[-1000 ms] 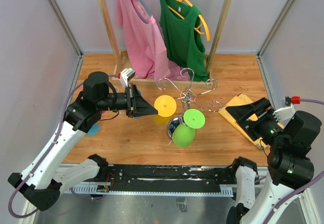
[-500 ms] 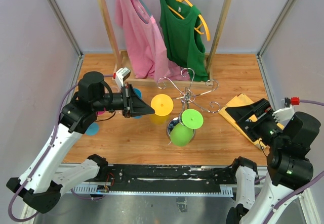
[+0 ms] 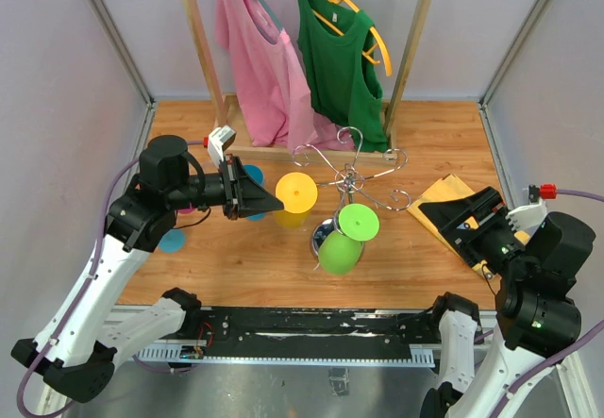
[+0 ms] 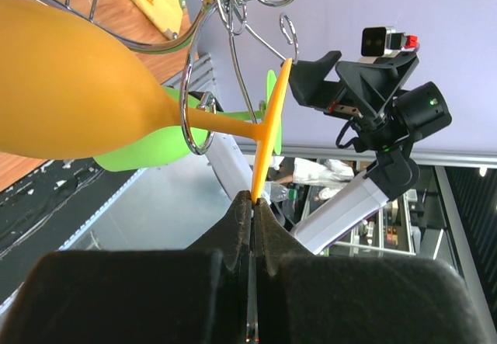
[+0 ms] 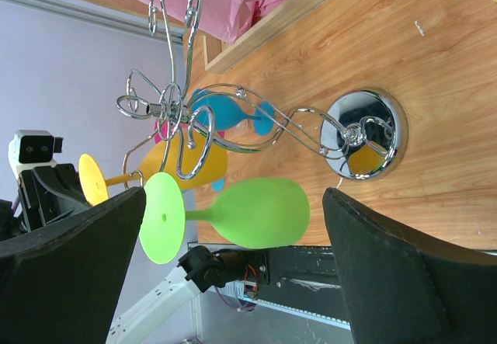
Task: Take the wine glass off the wine glass rack
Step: Pick up the wine glass from the wine rack, then place the wine glass at the center of the board.
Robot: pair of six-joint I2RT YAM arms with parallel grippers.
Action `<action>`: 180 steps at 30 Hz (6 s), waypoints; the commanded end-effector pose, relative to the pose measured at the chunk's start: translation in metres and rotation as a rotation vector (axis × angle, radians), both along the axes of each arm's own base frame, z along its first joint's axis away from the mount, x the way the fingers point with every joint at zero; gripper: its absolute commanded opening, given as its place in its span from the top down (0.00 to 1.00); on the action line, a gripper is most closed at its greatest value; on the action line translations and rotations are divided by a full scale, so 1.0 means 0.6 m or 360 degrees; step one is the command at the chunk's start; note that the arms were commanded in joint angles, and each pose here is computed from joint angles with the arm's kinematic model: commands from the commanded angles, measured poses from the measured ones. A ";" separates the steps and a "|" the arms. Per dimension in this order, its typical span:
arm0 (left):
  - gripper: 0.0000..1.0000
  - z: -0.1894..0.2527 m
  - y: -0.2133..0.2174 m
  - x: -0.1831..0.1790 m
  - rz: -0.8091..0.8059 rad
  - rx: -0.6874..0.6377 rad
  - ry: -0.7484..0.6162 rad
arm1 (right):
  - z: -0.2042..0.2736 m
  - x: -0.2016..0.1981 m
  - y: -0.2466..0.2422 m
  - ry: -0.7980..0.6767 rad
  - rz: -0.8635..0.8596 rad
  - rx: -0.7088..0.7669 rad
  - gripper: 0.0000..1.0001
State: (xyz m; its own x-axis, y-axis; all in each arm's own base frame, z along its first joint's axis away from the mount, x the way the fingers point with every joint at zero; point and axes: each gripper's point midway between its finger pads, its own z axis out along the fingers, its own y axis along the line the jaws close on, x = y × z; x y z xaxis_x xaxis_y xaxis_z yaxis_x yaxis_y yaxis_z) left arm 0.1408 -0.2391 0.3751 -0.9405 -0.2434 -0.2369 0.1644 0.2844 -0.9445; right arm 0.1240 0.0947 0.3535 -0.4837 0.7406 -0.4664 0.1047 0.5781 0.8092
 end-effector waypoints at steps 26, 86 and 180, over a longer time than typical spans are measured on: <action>1.00 0.000 -0.034 0.002 -0.0282 -0.0065 0.0043 | -0.010 0.007 0.002 -0.0004 0.0039 0.0019 0.01; 1.00 -0.035 0.015 -0.044 -0.0280 0.0003 -0.0048 | -0.020 0.009 0.000 0.0029 0.0052 -0.0001 0.01; 1.00 0.172 0.118 0.166 0.0192 -0.0192 -0.0674 | 0.269 0.243 0.499 -0.0724 0.1344 0.0273 0.23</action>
